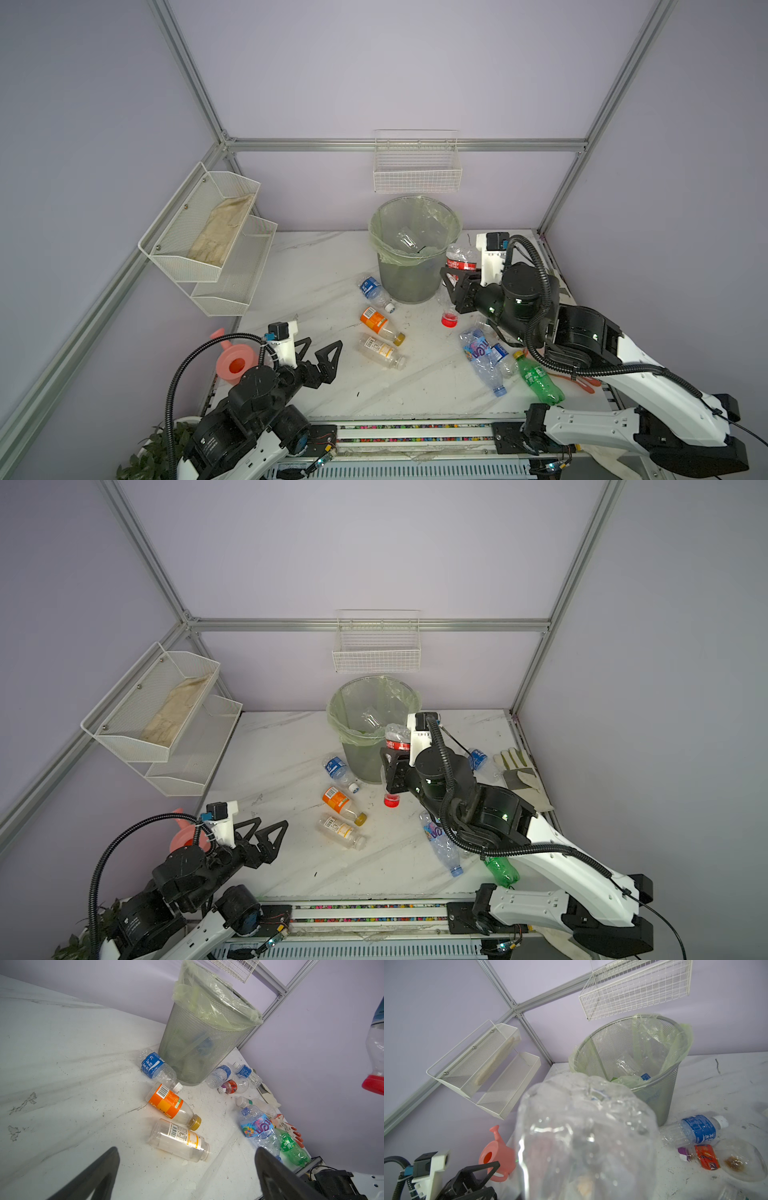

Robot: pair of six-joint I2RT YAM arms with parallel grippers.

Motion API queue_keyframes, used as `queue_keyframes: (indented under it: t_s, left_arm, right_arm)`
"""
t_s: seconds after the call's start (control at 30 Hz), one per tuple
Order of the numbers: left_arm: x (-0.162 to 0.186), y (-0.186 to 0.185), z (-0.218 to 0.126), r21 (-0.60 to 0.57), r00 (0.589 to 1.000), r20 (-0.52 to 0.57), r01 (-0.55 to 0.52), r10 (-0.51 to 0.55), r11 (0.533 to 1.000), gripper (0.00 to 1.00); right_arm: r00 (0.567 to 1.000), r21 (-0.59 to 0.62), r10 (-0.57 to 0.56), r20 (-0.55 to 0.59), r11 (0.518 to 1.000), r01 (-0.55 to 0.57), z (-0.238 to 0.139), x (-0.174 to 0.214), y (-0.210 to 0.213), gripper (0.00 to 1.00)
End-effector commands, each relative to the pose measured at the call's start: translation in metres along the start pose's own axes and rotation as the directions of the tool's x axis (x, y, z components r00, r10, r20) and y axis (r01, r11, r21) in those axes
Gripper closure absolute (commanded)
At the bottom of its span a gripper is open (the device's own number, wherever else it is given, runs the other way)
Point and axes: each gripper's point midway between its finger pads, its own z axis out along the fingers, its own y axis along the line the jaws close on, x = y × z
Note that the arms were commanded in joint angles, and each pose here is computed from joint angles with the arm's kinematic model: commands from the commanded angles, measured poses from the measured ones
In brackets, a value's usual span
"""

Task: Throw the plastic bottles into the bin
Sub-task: 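Lift the red-label bottle with the right gripper and carry it over the wastebasket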

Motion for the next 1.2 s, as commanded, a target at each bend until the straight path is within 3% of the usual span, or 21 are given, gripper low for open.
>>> queue_keyframes:
  t_s: [0.0, 0.57, 1.17]
  left_arm:
    - [-0.013, -0.009, -0.007, 0.032, 1.000, 0.025, 0.000, -0.001, 0.999, 0.01]
    - [-0.007, -0.010, 0.000, 0.030, 1.000, -0.004, 0.017, -0.017, 0.999, 0.01]
    - [-0.003, -0.011, 0.003, 0.035, 0.999, -0.013, 0.032, -0.031, 0.999, 0.01]
  right_arm:
    - [0.996, -0.003, -0.006, 0.089, 1.000, 0.007, -0.009, -0.029, 0.006, 0.72]
    - [0.984, 0.023, -0.053, 0.170, 0.998, 0.050, -0.008, -0.061, 0.016, 0.73]
    - [0.958, 0.128, -0.147, 0.247, 0.985, 0.118, 0.006, -0.096, 0.027, 0.75]
